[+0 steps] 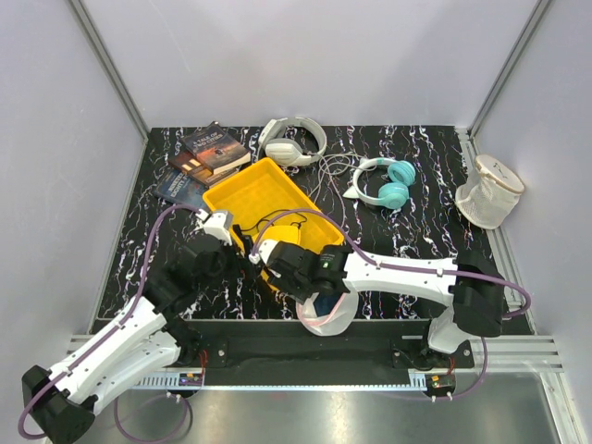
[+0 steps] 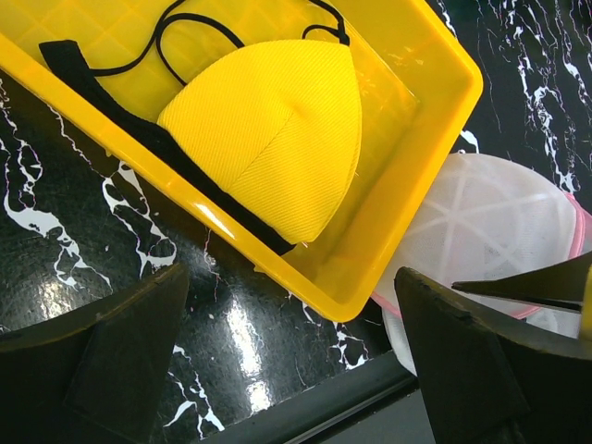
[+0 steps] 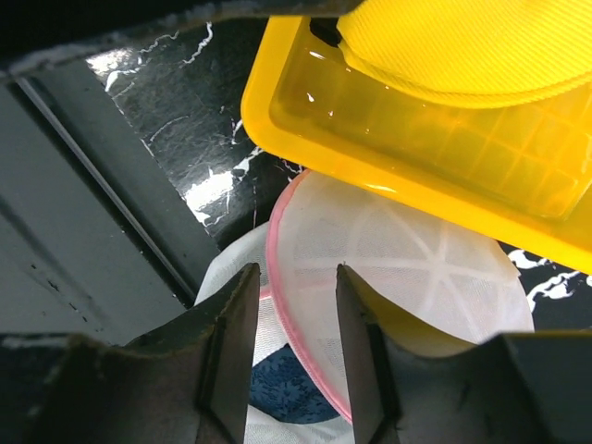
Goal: Unzip the laundry bag and remove the bra
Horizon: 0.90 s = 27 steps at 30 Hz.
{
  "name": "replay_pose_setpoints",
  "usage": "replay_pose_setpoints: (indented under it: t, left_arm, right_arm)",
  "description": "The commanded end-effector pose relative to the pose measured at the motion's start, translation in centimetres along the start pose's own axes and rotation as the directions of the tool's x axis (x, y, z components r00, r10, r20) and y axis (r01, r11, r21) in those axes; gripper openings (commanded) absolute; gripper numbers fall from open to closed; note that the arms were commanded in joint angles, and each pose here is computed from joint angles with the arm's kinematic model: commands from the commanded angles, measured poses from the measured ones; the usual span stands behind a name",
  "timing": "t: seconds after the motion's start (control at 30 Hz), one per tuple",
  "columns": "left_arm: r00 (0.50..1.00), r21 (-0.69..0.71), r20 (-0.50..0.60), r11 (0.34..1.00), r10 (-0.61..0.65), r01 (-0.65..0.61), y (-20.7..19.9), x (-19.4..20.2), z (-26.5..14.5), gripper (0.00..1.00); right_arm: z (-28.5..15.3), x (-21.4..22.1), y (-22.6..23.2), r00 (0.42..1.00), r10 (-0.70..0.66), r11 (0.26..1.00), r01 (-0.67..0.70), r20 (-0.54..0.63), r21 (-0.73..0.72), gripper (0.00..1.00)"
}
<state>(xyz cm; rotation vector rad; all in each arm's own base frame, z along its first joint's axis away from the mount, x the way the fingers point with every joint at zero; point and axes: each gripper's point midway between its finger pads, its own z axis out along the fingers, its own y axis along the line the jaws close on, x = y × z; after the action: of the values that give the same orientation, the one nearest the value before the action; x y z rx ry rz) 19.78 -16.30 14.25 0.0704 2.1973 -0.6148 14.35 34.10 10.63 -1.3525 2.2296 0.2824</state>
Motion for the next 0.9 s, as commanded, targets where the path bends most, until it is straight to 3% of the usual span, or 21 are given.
replay_pose_setpoints:
  t: [0.0, 0.43, 0.63, 0.67, 0.73, 0.87]
  left_arm:
    - [1.0, 0.046, 0.009, 0.999, -0.008, 0.008, -0.9, -0.4, 0.0, 0.99]
    - [1.0, 0.052, -0.004, 0.999, -0.012, 0.012, -0.9, -0.1, 0.3, 0.99]
    - [1.0, 0.054, -0.014, 0.998, -0.008, 0.009, -0.9, 0.1, 0.5, 0.99]
    - [1.0, 0.06, -0.017, 0.998, -0.008, 0.009, -1.0, 0.2, 0.5, 0.99]
    - [1.0, 0.062, -0.022, 0.998, -0.006, 0.008, -1.0, 0.3, 0.6, 0.99]
    - [0.999, 0.098, -0.039, 0.995, 0.0, 0.004, -1.6, 0.6, 0.5, 0.99]
  right_arm:
    - [0.0, -1.1, -0.1, 0.999, -0.047, 0.998, 0.047, 0.005, 0.038, 0.44]
    - [0.5, -0.1, 1.0, 0.996, -0.08, 0.997, 0.081, -0.05, 0.019, 0.44]
    - [0.8, 0.0, 1.1, 0.995, -0.083, 0.996, 0.084, -0.059, 0.019, 0.22]
    - [0.7, -0.1, 1.2, 0.995, -0.083, 0.996, 0.084, -0.058, 0.018, 0.11]
    - [0.5, -0.4, 1.0, 0.996, -0.076, 0.997, 0.077, -0.046, 0.026, 0.03]
    - [-0.7, -1.5, -0.1, 0.999, -0.035, 0.995, 0.035, -0.001, 0.091, 0.0]
